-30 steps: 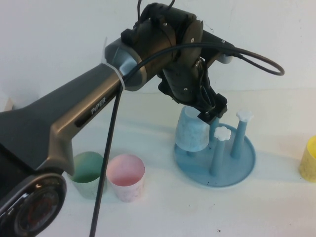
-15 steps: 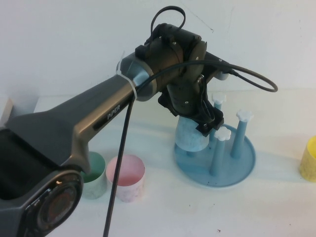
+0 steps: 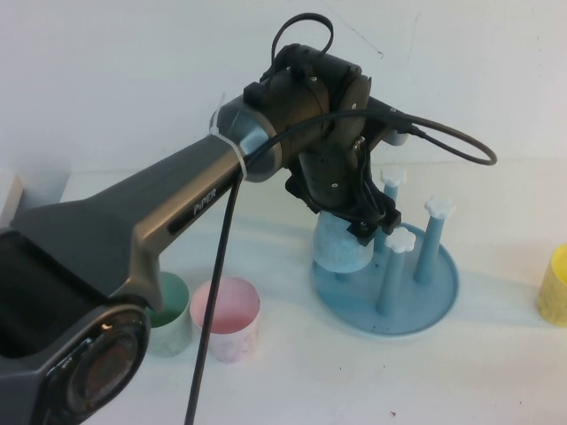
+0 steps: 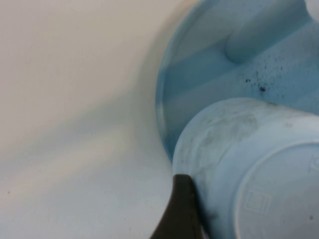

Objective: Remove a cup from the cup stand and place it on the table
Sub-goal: Pick up the cup from the rack, then hand over the cup

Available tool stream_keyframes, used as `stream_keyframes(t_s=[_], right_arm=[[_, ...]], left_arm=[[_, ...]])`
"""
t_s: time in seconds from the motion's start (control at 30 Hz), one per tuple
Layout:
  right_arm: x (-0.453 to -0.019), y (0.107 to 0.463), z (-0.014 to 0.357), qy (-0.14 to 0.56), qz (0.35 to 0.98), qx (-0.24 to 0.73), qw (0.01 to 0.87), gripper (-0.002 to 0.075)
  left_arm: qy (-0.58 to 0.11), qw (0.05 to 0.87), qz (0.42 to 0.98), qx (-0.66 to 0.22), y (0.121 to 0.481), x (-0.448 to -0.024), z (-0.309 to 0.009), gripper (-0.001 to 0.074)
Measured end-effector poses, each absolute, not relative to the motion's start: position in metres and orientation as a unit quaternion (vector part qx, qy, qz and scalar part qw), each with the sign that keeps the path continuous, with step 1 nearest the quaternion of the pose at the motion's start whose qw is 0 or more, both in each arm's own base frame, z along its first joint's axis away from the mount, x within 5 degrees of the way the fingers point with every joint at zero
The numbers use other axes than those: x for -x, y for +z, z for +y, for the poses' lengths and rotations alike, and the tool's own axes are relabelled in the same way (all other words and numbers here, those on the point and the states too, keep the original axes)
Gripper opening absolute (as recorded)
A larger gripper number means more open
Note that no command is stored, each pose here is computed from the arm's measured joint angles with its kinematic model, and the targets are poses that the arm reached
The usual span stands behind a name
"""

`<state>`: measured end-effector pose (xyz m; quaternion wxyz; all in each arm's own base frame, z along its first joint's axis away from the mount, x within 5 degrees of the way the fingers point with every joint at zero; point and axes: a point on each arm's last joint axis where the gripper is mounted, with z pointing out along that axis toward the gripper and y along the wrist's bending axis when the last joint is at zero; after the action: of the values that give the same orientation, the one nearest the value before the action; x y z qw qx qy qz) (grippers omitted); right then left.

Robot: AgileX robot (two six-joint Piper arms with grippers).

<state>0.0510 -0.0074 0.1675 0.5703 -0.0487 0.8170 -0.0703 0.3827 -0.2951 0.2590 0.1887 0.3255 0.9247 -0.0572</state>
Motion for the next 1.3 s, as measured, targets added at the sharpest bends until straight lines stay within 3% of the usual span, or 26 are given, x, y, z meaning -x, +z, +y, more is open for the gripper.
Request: stream_keyframes(t_s=[0.17, 0.57, 0.83, 1.1, 1.2, 1.3], right_arm=[[-0.051, 0.167, -0.007, -0.07, 0.817, 0.049, 0.57, -0.0003], [-0.051, 0.167, -0.007, -0.07, 0.817, 0.049, 0.57, -0.0003], [-0.051, 0.167, -0.007, -0.066, 0.817, 0.042, 0.571, -0.0003], [-0.051, 0.168, -0.008, -0.069, 0.816, 0.041, 0.573, -0.0003], [-0.052, 0.171, -0.005, -0.018, 0.808, 0.001, 0.589, -0.0003], [-0.054, 0.175, 0.002, 0.085, 0.788, -0.08, 0.604, -0.0003]], left_arm=[[-0.056, 0.194, 0.924, -0.326, 0.276, -0.377, -0.29, 0.0561], [-0.075, 0.266, 0.91, -0.308, 0.371, -0.34, -0.259, 0.0561], [-0.096, 0.279, 0.908, -0.296, 0.406, -0.316, -0.243, 0.0561], [-0.141, 0.182, 0.927, -0.297, 0.367, -0.299, -0.245, 0.0561], [-0.174, 0.152, 0.927, -0.297, 0.349, -0.286, -0.244, 0.0561], [-0.204, 0.149, 0.925, -0.285, 0.339, -0.27, -0.237, 0.0561]])
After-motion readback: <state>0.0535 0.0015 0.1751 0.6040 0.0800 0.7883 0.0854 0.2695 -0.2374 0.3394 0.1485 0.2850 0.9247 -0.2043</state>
